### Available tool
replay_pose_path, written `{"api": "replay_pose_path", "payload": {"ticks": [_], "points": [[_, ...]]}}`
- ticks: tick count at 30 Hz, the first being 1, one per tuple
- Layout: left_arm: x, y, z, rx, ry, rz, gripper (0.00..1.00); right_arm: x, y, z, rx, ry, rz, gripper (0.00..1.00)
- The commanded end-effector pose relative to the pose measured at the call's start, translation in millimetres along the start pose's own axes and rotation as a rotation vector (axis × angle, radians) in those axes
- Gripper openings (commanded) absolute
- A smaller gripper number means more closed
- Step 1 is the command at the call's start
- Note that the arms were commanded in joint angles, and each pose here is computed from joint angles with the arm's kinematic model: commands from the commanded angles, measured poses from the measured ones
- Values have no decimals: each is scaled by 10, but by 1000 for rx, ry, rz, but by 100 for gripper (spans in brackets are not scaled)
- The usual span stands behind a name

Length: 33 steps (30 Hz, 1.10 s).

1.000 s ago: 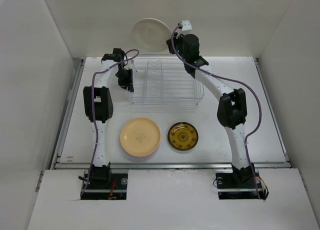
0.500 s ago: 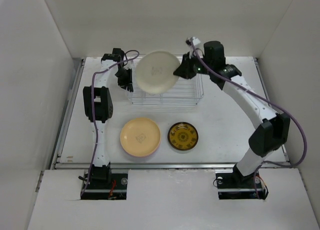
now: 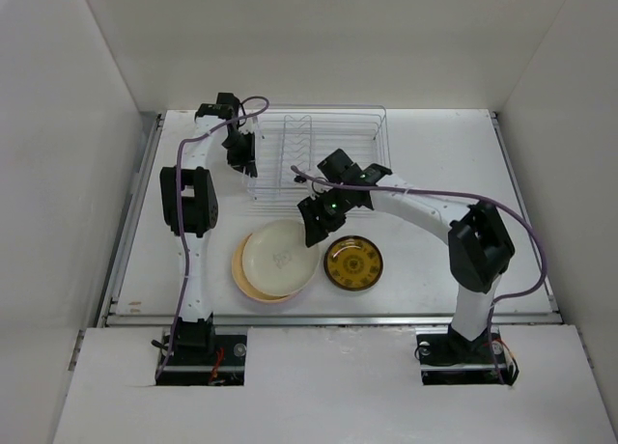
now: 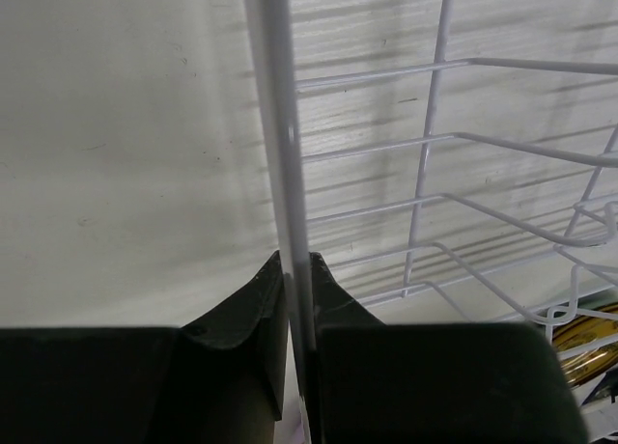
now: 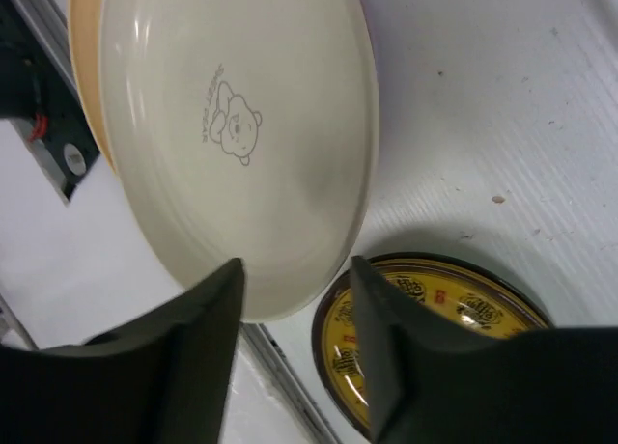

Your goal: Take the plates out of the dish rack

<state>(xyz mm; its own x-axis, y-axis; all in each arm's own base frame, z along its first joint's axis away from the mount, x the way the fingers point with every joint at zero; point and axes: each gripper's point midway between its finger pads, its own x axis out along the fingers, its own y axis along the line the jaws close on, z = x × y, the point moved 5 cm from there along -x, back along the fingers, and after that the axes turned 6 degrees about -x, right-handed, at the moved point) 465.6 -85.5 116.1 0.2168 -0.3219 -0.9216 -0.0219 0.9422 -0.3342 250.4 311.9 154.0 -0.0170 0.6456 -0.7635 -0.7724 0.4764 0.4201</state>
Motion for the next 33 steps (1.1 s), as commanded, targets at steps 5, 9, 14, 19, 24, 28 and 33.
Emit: {"api": "replay_pose_path", "payload": {"ticks": [5, 9, 14, 19, 24, 28, 33], "points": [[-668, -201, 225, 103, -190, -53, 11, -289, 120, 390, -47, -156, -81, 74], [-735, -204, 189, 104, -196, -45, 25, -518, 167, 490, -84, -250, -141, 79], [-1000, -268, 176, 138, -251, -42, 57, -960, -97, 635, 8, -399, -404, 79], [-1457, -317, 143, 164, -355, 13, 97, -2358, -626, 433, 438, -826, -1185, 97], [-2208, -19, 130, 76, -602, 310, 100, -3403, -831, -288, 685, -987, -1782, 100], [-3013, 436, -140, -111, -813, 664, 100, -3665, -1034, -693, 683, -901, -1941, 100], [-3536, 887, -638, -278, -892, 899, 100, -3643, -999, -765, 597, -926, -1868, 100]]}}
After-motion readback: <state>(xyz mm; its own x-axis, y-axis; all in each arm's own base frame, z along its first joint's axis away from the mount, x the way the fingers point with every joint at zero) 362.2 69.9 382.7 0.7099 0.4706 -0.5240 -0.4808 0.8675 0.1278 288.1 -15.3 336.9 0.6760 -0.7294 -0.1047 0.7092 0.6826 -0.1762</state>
